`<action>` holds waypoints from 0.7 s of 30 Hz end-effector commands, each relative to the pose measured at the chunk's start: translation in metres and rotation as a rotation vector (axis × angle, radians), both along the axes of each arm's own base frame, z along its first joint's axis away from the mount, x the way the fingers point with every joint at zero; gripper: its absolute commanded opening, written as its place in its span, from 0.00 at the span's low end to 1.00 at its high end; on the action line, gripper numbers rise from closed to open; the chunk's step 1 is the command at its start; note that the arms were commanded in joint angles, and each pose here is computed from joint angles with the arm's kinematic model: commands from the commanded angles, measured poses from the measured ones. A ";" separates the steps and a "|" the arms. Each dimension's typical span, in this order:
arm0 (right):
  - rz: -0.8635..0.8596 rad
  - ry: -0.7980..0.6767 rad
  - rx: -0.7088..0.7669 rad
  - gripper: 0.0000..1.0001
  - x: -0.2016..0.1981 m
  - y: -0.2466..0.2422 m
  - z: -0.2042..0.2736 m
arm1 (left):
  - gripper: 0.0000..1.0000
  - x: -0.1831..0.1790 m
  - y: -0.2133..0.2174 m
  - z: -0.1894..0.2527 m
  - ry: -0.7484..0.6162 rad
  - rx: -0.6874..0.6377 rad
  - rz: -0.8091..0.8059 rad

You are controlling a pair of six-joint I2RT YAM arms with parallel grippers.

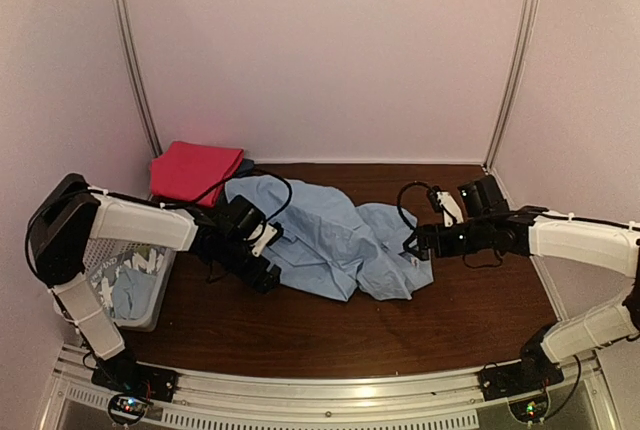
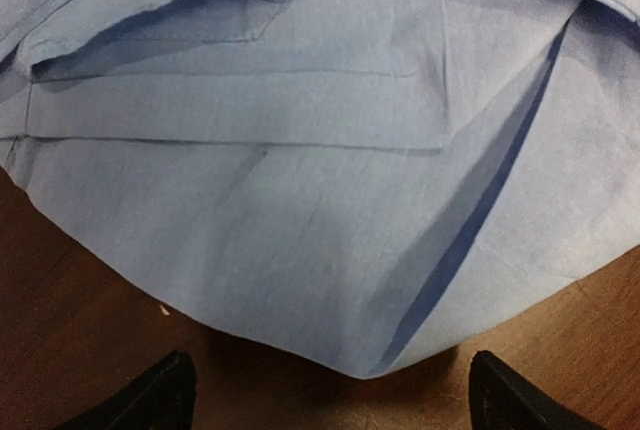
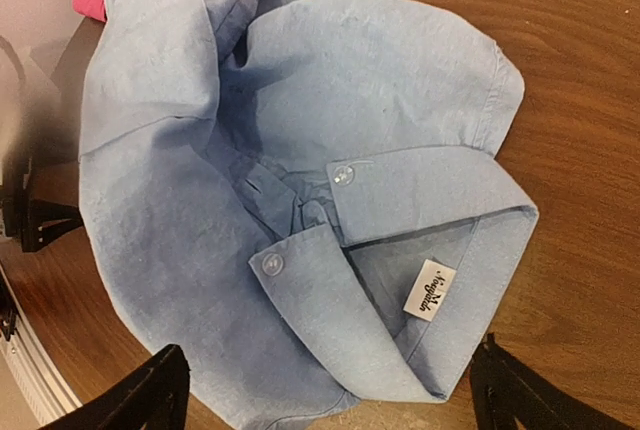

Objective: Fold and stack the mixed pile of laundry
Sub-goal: Pick up the crumpled shirt from the center of the board.

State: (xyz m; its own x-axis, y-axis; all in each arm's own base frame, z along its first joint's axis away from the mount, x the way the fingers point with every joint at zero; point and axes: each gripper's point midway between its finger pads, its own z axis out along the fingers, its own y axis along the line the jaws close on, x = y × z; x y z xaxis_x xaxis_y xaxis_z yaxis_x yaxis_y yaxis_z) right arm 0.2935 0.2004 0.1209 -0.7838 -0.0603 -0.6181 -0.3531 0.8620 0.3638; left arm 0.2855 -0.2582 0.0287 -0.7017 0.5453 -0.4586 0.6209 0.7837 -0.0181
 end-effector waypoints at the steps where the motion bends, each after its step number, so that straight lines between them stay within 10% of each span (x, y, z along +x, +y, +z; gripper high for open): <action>1: -0.053 -0.102 0.010 1.00 0.005 -0.009 0.026 | 0.94 0.012 -0.014 -0.008 -0.052 0.047 -0.063; 6: -0.044 -0.130 -0.011 1.00 0.005 -0.012 0.029 | 0.73 -0.011 -0.031 -0.034 0.010 0.112 -0.173; 11: 0.007 -0.190 -0.011 1.00 -0.001 -0.012 0.045 | 0.00 -0.042 -0.068 -0.003 0.036 0.033 -0.281; 21: 0.097 -0.287 0.076 0.99 -0.016 -0.002 0.079 | 0.00 -0.085 -0.182 0.267 -0.175 -0.600 -0.651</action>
State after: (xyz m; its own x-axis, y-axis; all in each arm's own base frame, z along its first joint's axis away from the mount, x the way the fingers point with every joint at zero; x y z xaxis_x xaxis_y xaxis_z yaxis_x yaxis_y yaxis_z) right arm 0.2797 0.1916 0.1919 -0.5887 -0.0501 -0.8068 -0.4863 0.8193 0.3039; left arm 0.2073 -0.4117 0.1790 -0.3679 0.6185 -0.6943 0.9213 0.3437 -0.1819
